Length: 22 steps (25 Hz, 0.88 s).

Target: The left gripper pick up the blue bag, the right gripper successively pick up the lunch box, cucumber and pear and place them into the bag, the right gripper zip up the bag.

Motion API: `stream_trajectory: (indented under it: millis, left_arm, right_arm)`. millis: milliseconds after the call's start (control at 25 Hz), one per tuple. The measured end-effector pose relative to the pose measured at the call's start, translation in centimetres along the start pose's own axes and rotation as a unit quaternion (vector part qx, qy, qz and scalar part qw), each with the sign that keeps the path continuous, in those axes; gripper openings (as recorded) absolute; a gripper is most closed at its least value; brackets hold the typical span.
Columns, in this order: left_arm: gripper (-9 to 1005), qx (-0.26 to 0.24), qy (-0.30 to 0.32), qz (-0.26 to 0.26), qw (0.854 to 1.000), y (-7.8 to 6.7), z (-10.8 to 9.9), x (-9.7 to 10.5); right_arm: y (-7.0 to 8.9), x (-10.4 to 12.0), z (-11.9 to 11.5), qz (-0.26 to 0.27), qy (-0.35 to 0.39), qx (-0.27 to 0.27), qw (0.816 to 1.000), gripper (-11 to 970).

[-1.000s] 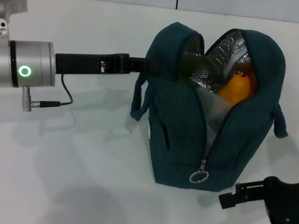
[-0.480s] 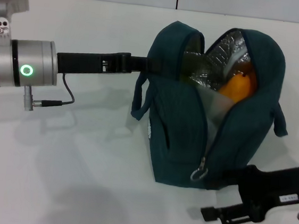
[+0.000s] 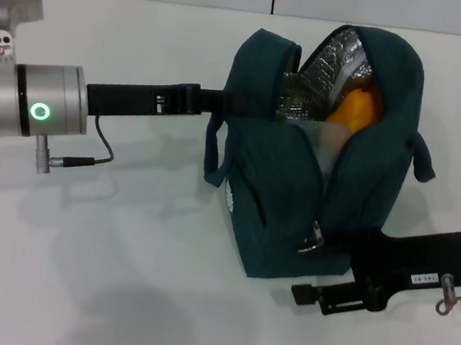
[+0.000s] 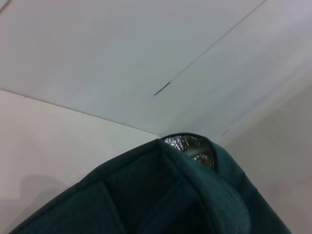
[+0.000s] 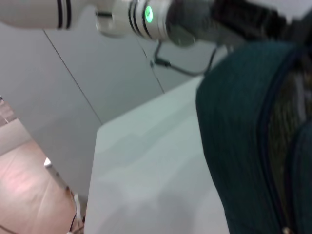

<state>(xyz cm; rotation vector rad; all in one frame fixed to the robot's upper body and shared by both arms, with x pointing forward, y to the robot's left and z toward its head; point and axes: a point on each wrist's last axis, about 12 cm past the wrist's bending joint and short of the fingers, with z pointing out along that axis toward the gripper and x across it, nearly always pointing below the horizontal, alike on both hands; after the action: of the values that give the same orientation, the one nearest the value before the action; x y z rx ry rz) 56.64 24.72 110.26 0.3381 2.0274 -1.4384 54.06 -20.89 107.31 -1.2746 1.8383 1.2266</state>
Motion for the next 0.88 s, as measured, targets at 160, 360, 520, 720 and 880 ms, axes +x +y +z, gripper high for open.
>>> stream_trajectory:
  millis: [160, 360, 520, 720, 880]
  left_arm:
    - [75, -0.006, -0.001, -0.002, 1.0, 0.19, -0.25, 0.17]
    - [76, -0.006, -0.001, 0.002, 1.0, 0.21, -0.29, 0.19]
    - [77, -0.006, -0.001, 0.004, 1.0, 0.21, -0.27, 0.16]
    - [78, -0.009, -0.003, 0.005, 1.0, 0.29, -0.38, 0.09]
    - [78, -0.013, -0.004, 0.006, 1.0, 0.36, -0.36, 0.0]
  right_arm:
    - [0.09, -0.34, -0.11, -0.015, -0.027, 0.001, 1.0, 767]
    - [0.22, -0.47, -0.16, -0.023, -0.039, -0.001, 0.999, 768]
    - [0.38, -0.57, -0.15, -0.027, -0.045, -0.007, 0.999, 768]
    - [0.71, -0.69, -0.67, -0.038, -0.07, -0.012, 0.997, 763]
    - [0.67, -0.65, -0.83, -0.037, -0.074, -0.008, 0.997, 745]
